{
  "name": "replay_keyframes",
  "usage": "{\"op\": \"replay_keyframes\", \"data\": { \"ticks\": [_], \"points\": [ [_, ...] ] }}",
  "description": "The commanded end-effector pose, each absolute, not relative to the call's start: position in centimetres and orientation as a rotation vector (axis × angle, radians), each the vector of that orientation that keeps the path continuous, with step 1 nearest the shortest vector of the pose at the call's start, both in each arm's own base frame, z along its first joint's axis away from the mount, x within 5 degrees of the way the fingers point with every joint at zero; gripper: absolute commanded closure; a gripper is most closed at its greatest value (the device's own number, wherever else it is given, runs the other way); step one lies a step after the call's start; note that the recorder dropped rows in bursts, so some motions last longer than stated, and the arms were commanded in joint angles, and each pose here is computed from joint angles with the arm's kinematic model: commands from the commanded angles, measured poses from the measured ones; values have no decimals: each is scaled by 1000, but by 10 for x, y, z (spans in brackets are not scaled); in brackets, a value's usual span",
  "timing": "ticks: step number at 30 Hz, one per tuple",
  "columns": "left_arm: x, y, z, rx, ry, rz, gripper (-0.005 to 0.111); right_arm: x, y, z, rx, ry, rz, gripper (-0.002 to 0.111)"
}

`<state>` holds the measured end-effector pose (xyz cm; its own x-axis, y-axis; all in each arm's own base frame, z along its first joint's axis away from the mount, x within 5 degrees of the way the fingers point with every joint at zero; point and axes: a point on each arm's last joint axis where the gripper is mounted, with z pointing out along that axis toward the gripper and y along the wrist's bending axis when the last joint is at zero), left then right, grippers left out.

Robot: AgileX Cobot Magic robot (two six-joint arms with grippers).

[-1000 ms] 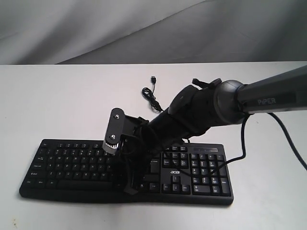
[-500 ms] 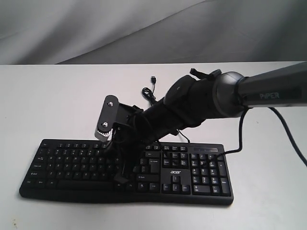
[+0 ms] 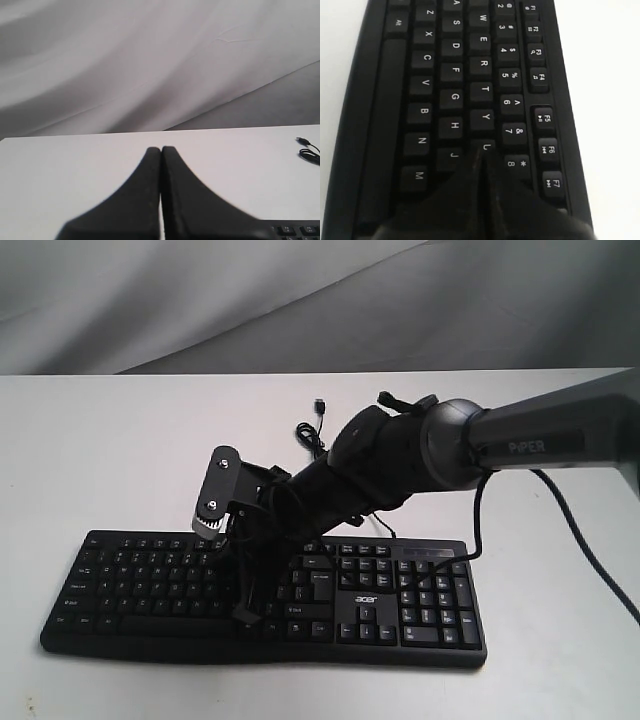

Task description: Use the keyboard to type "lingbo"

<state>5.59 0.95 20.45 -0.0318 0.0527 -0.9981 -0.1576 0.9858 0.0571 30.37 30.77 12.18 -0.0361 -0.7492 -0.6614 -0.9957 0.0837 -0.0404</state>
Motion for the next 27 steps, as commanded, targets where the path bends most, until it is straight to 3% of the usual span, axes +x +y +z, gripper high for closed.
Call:
{"op": "replay_keyframes", "data": {
  "ticks": [1,27],
  "points": [
    [56,9,204,-77,1584,162,106,305,309,123,-1712,1832,589,108],
    [56,9,204,-77,1584,162,106,306,309,116,-1703,1853,585,108]
  ]
}}
